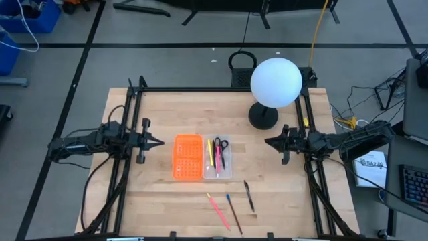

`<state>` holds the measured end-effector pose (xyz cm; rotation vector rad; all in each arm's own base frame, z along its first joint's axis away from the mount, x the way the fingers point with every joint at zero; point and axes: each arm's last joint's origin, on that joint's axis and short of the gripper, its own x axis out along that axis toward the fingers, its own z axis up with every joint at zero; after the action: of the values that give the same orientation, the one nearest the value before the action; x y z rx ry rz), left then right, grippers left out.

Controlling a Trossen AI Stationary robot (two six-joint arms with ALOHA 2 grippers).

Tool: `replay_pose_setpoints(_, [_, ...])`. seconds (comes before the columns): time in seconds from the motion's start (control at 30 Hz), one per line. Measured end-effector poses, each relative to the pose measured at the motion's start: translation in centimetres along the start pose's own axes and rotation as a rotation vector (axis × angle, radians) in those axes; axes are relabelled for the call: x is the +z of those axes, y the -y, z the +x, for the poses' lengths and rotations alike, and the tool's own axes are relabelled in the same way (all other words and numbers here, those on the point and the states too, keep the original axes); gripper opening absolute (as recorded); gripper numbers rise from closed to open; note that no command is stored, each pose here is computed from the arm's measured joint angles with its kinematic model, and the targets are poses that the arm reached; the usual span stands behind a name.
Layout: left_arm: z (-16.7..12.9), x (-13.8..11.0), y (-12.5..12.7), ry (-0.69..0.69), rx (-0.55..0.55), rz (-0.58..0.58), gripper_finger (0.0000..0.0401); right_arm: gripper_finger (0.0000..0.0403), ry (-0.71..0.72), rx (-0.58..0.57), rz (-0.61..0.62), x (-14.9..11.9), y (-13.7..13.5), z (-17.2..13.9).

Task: Pick & place school supplies into a supply box
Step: Put the transparent pen into the orange supply box

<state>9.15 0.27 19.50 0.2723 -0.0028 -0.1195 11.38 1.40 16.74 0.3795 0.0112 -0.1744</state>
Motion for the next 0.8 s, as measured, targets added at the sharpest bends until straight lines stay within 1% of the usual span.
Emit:
replay_pose_setpoints(0.07, [0.0,0.0,-0.1,-0.012,0.045,-0.045,0.0025,0.0000,-0.078,0.017,0.035,-0.5,-0.3,0.3])
replay_pose_setpoints(0.17, [0.0,-0.1,-0.3,-0.021,0.101,-0.118,0.0023,0.0000,-0.090,0.010,0.092,1.1,-2.2,1.1])
replay_pose_setpoints(0.23, [0.0,-0.1,-0.4,-0.025,0.126,-0.147,0.0017,0.0000,-0.136,-0.015,0.095,1.7,-3.6,2.1])
replay_pose_setpoints(0.33, [0.0,-0.1,-0.4,-0.025,0.135,-0.165,0.0007,0.0000,-0.245,-0.024,0.082,2.4,-6.4,4.2])
replay_pose_setpoints(0.43, [0.0,-0.1,-0.4,-0.025,0.135,-0.190,0.0004,0.0000,-0.344,-0.039,0.088,3.9,-10.2,6.8])
replay_pose_setpoints(0.57, [0.0,-0.2,-0.4,-0.030,0.143,-0.217,0.0021,0.0000,-0.549,-0.154,0.072,4.3,-14.8,10.5])
replay_pose_setpoints(0.67, [0.0,-0.2,-0.4,-0.027,0.143,-0.268,0.0035,0.0000,-0.719,-0.252,0.144,4.9,-17.8,12.8])
replay_pose_setpoints(0.73, [0.0,-0.2,-0.4,-0.024,0.140,-0.307,0.0039,0.0000,-0.845,-0.332,0.193,4.6,-19.4,14.0])
replay_pose_setpoints(0.8, [0.0,-0.2,-0.4,-0.022,0.138,-0.333,0.0041,0.0000,-0.930,-0.388,0.244,4.3,-21.1,15.1])
